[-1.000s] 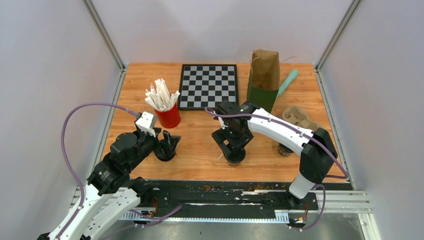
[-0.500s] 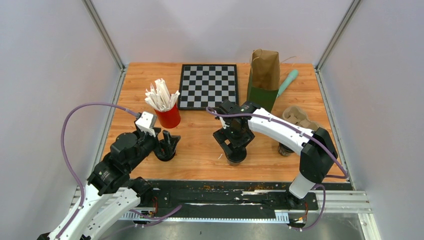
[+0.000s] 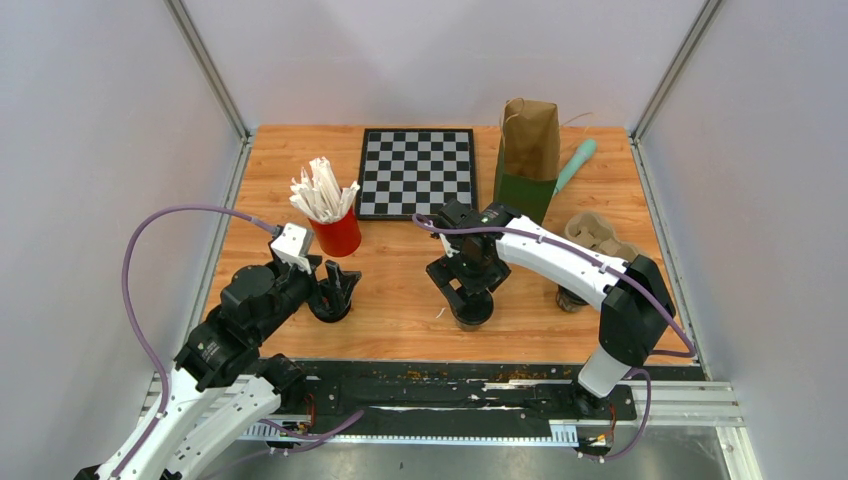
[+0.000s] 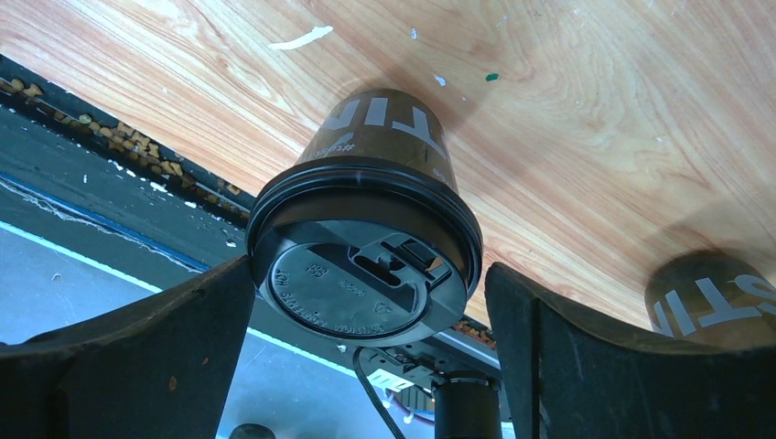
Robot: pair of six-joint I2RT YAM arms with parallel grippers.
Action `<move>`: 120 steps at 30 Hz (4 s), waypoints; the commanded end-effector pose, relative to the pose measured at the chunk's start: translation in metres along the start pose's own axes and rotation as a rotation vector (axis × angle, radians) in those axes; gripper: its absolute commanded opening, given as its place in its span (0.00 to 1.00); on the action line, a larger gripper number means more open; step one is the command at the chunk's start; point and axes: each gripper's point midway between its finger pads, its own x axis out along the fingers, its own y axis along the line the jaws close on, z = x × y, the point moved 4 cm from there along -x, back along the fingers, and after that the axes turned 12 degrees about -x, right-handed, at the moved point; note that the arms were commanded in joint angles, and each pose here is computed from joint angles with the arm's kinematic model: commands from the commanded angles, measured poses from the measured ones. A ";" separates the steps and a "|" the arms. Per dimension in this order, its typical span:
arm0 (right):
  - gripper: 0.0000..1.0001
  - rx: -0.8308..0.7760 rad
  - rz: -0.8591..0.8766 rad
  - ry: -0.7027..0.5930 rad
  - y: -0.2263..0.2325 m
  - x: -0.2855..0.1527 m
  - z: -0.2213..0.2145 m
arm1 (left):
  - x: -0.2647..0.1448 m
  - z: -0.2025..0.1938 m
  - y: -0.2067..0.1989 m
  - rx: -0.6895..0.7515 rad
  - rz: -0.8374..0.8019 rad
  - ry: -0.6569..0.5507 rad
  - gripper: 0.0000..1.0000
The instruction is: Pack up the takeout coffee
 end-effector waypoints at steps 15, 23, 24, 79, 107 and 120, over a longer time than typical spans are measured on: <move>0.98 0.012 0.004 -0.127 0.002 -0.041 0.004 | 0.002 0.006 0.005 0.012 0.042 -0.028 1.00; 0.88 0.088 -0.012 -0.240 -0.002 -0.045 -0.009 | 0.013 -0.012 -0.028 -0.016 -0.149 0.173 0.97; 0.85 0.102 -0.011 -0.267 -0.004 -0.045 -0.011 | 0.015 -0.016 -0.034 -0.027 -0.183 0.212 0.95; 0.41 0.121 0.161 -0.551 0.010 0.011 -0.019 | 0.113 -0.118 -0.097 -0.472 -0.353 0.535 0.60; 0.58 0.133 0.212 -0.577 0.020 -0.027 -0.013 | 0.098 -0.134 -0.085 -0.454 -0.329 0.528 0.68; 0.55 0.138 0.181 -0.541 0.015 -0.015 -0.009 | 0.094 -0.132 -0.079 -0.399 -0.301 0.523 0.70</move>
